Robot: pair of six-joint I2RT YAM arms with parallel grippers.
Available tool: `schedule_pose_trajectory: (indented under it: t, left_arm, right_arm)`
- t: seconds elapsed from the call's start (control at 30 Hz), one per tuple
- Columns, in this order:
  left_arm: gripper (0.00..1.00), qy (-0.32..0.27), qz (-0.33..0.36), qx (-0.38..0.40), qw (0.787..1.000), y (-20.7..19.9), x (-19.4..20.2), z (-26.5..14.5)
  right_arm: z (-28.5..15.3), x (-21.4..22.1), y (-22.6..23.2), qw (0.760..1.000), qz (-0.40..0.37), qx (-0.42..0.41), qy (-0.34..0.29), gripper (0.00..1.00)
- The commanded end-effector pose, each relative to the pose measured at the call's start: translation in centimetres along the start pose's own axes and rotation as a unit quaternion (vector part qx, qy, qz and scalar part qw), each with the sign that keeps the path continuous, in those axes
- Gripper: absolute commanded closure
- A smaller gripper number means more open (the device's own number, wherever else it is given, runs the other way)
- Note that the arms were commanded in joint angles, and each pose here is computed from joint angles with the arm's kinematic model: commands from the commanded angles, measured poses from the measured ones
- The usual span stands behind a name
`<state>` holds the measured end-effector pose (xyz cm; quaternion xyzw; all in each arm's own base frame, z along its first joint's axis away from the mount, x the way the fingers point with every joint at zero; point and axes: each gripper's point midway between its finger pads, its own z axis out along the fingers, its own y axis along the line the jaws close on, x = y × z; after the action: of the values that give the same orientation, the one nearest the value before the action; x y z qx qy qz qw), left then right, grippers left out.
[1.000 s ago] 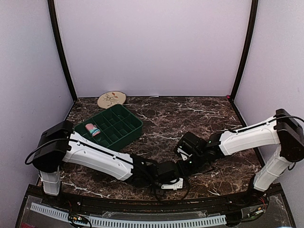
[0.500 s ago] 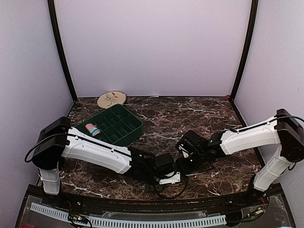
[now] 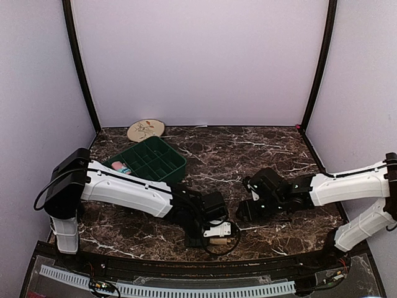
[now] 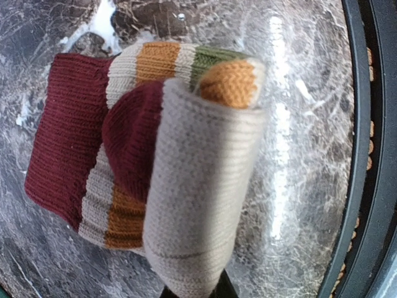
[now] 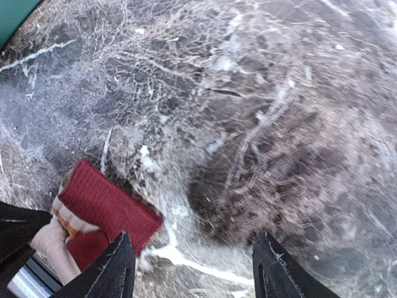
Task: Roll the socks
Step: Roll the sock at the center of the board.
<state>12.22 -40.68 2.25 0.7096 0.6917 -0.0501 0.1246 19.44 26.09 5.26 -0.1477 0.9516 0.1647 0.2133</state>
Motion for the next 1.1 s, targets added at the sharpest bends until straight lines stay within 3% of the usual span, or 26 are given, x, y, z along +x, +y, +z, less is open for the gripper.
schedule_pose_trajectory:
  t: [0.0, 0.2, 0.67, 1.07]
  left_arm:
    - [1.00, 0.041, 0.011, 0.046, 0.998, -1.3, 1.7, 0.0]
    - [1.00, 0.037, 0.009, 0.064, 0.997, -1.1, 1.3, -0.3]
    - [1.00, 0.022, -0.029, 0.102, 0.994, 0.9, 0.5, 0.7]
    - [1.00, 0.022, -0.033, 0.136, 0.990, 0.5, 0.3, 1.1]
  right_arm:
    - [-1.1, 0.1, -1.4, 0.999, 0.022, 0.009, -0.031, 0.37]
    - [-3.0, 1.4, -1.4, 0.998, 0.024, -0.003, -0.053, 0.38]
    - [-6.1, 5.3, 1.4, 0.992, -0.068, 0.041, -0.095, 0.44]
    - [-6.6, 8.4, 6.5, 0.966, -0.226, 0.047, -0.115, 0.47]
